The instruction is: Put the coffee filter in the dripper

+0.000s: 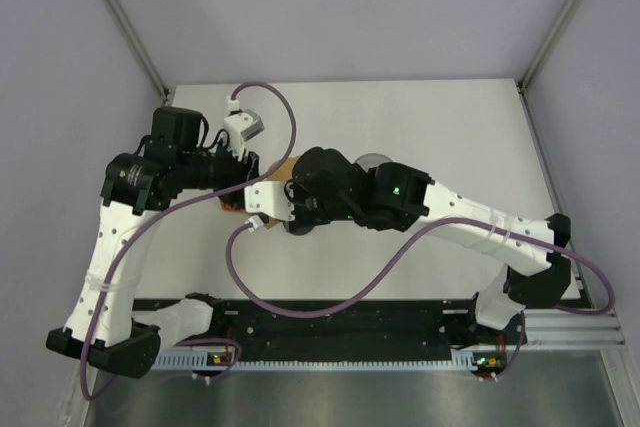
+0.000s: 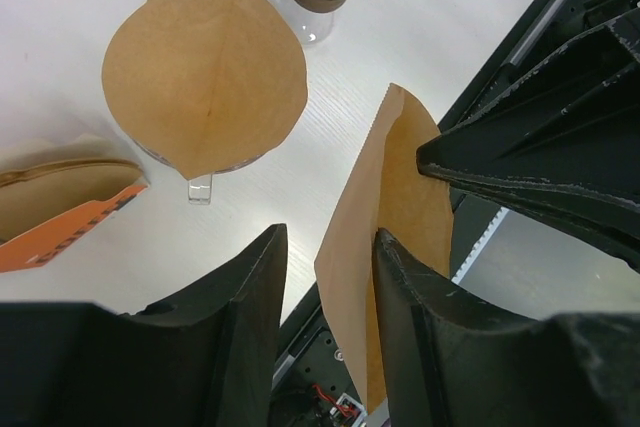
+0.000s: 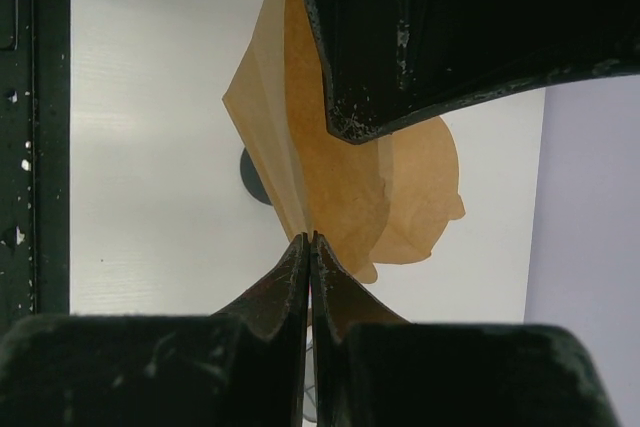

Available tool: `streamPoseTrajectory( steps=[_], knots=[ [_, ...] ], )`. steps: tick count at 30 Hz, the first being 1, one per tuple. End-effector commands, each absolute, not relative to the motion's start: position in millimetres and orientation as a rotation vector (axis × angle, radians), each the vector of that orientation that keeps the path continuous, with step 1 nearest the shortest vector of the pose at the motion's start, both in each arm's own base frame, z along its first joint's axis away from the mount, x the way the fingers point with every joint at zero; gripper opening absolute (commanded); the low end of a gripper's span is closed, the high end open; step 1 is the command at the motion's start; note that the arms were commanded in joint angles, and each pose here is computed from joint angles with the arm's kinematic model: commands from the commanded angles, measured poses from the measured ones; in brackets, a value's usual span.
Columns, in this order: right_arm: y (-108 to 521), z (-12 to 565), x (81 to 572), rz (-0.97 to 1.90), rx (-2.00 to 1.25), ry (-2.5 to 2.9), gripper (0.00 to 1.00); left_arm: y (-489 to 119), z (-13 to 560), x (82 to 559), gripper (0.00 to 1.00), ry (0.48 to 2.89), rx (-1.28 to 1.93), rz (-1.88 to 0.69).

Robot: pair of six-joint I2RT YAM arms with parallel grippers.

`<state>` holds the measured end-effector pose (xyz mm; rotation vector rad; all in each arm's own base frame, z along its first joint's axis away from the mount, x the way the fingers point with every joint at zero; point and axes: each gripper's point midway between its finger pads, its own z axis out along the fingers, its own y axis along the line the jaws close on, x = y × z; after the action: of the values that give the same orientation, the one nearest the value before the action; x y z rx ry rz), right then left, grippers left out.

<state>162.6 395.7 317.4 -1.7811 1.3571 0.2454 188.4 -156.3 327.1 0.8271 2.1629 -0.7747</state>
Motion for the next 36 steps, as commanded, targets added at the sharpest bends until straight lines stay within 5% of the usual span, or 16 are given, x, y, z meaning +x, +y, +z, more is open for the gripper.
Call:
streamPoseTrajectory(
  steps=[1, 5, 8, 21, 28, 33, 34, 36],
  knots=[
    [402, 344, 163, 0.251, -1.722, 1.304, 0.00, -163, 320, 184, 0.43, 2.156, 0.902, -0.802],
    [403, 347, 164, 0.244, -1.714, 1.295, 0.00, -165, 315, 182, 0.26, 2.167, 0.928, -0.814],
    [402, 348, 164, 0.242, -1.713, 1.293, 0.00, -163, 314, 186, 0.00, 2.181, 0.917, -0.792],
    [404, 366, 167, 0.293, -1.566, 1.250, 0.00, -104, 416, 259, 0.00, 1.916, 0.529, -0.237],
    [401, 429, 182, 0.574, -1.087, 1.259, 0.56, -76, 454, 271, 0.00, 1.775, 0.385, -0.082],
    [381, 457, 234, 1.066, -0.538, 1.434, 0.79, -61, 453, 285, 0.00, 1.765, 0.275, 0.003],
    [381, 463, 243, 1.150, -0.456, 1.437, 0.94, -59, 453, 287, 0.00, 1.760, 0.267, 0.017],
    [389, 466, 259, 1.221, -0.364, 1.454, 0.97, -56, 452, 290, 0.00, 1.757, 0.253, 0.047]
  ],
)
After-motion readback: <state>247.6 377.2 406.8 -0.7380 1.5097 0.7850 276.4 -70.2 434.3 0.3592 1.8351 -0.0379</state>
